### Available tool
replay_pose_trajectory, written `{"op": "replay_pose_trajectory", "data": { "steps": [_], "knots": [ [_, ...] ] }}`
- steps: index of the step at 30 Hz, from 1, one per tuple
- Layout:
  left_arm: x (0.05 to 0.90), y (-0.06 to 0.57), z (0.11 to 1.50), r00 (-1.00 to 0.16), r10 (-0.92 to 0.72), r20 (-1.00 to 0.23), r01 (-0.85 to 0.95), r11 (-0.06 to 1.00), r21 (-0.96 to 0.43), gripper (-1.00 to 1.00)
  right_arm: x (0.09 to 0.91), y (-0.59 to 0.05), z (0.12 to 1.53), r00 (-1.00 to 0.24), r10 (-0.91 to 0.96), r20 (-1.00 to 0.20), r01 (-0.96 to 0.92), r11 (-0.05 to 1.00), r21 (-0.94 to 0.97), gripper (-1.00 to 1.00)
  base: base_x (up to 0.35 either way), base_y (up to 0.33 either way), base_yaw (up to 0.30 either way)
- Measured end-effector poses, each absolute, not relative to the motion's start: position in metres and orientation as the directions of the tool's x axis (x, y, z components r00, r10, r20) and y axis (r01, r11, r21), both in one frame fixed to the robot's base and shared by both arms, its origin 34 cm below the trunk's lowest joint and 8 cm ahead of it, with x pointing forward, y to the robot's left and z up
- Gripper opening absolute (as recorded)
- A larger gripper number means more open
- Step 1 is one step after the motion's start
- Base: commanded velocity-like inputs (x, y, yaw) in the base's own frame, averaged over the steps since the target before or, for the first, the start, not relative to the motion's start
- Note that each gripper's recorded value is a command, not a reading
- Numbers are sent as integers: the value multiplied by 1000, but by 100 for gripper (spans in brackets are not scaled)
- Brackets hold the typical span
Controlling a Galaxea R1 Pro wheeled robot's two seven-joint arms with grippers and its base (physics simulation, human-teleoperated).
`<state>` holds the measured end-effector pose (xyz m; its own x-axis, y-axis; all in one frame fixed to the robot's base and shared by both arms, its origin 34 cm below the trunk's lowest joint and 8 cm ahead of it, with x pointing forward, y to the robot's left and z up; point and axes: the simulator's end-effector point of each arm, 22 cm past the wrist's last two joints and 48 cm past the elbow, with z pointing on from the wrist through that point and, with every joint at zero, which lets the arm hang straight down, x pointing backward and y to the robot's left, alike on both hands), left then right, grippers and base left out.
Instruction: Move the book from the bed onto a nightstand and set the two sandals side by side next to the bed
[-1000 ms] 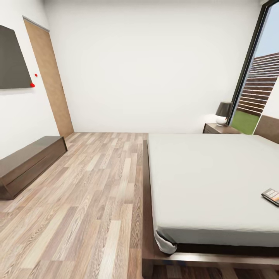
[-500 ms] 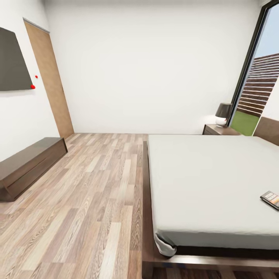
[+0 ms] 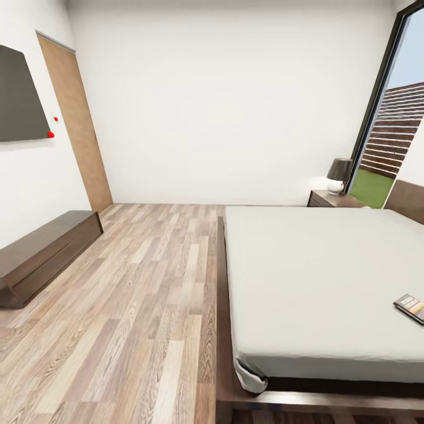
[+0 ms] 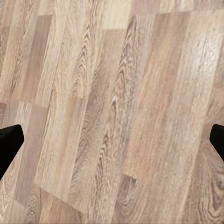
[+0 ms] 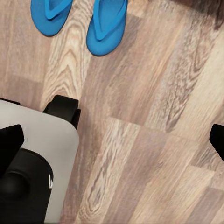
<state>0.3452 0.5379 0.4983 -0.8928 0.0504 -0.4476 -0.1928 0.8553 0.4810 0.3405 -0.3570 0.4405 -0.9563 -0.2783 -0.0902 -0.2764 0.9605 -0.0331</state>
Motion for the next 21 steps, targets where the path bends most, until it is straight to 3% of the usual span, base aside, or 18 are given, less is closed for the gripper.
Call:
{"op": "replay_pose_trajectory", "data": {
  "steps": [21],
  "knots": [
    [347, 538, 534, -893, 53, -446, -190, 856, 482, 100, 280, -282, 459, -955, -293, -38, -295, 952, 80, 100, 0, 0, 0]
  ]
}}
